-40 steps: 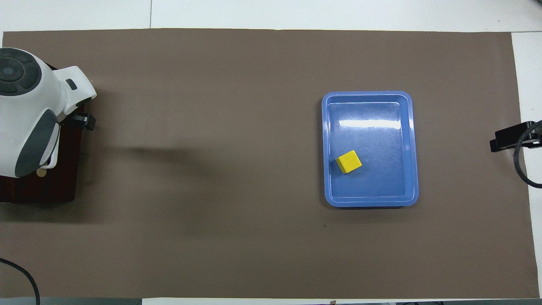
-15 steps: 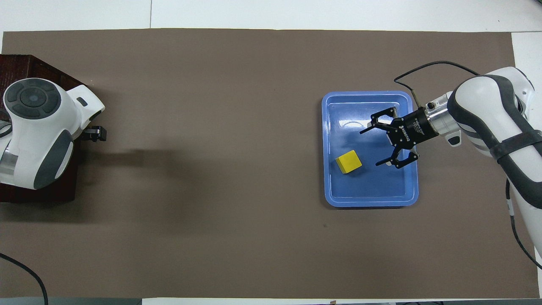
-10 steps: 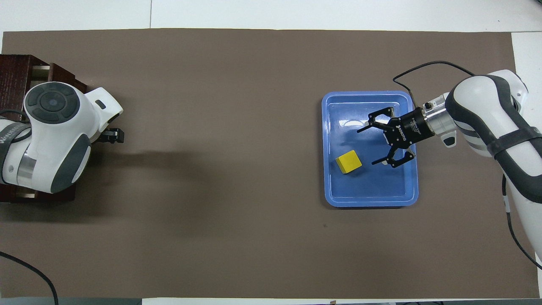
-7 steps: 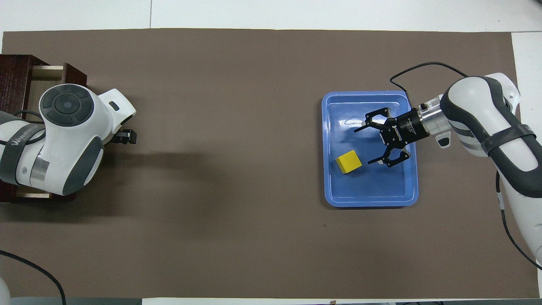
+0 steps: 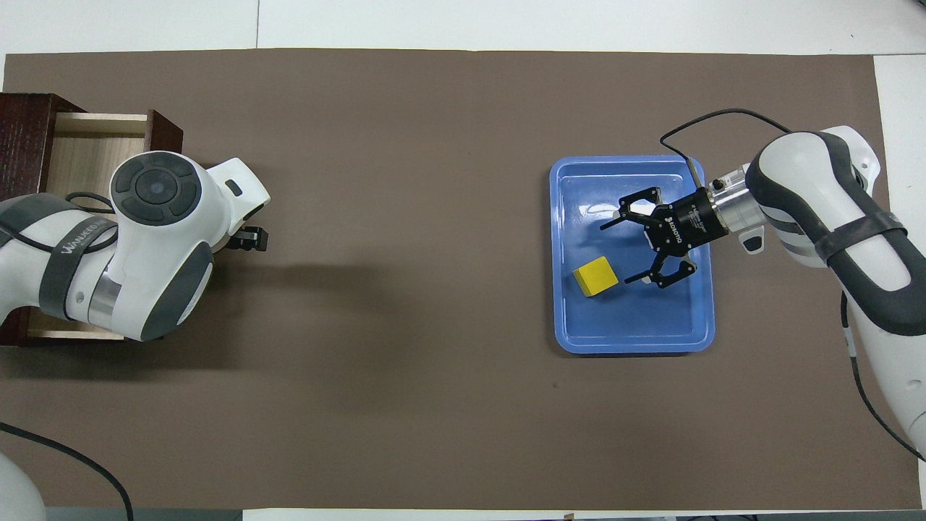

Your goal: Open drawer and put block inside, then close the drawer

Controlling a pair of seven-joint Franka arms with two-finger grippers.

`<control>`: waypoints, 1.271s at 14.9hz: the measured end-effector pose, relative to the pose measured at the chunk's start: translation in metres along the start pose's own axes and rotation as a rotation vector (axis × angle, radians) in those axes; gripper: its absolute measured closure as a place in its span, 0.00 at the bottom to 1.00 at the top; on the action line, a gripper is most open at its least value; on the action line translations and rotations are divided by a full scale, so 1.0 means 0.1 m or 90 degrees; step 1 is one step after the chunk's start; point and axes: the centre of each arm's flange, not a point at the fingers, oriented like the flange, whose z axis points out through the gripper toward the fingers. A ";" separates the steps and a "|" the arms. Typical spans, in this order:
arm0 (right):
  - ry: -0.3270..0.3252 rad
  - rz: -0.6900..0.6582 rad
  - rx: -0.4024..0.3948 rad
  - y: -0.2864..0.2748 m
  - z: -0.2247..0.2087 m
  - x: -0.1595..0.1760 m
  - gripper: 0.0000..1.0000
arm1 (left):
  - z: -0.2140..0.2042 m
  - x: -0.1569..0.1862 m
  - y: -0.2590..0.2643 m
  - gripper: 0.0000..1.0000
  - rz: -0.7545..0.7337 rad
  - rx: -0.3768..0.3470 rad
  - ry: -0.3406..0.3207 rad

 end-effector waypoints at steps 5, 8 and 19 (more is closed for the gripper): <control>0.010 -0.028 -0.020 -0.07 0.16 -0.11 0.00 | -0.21 0.05 0.00 0.00 -0.007 0.000 -0.013; 0.015 -0.038 -0.025 -0.05 0.16 -0.08 0.00 | -0.47 0.13 -0.02 0.00 -0.017 -0.002 -0.020; 0.022 -0.048 -0.036 -0.01 0.18 -0.04 0.00 | -1.53 0.24 0.05 0.00 -0.362 -0.156 -0.066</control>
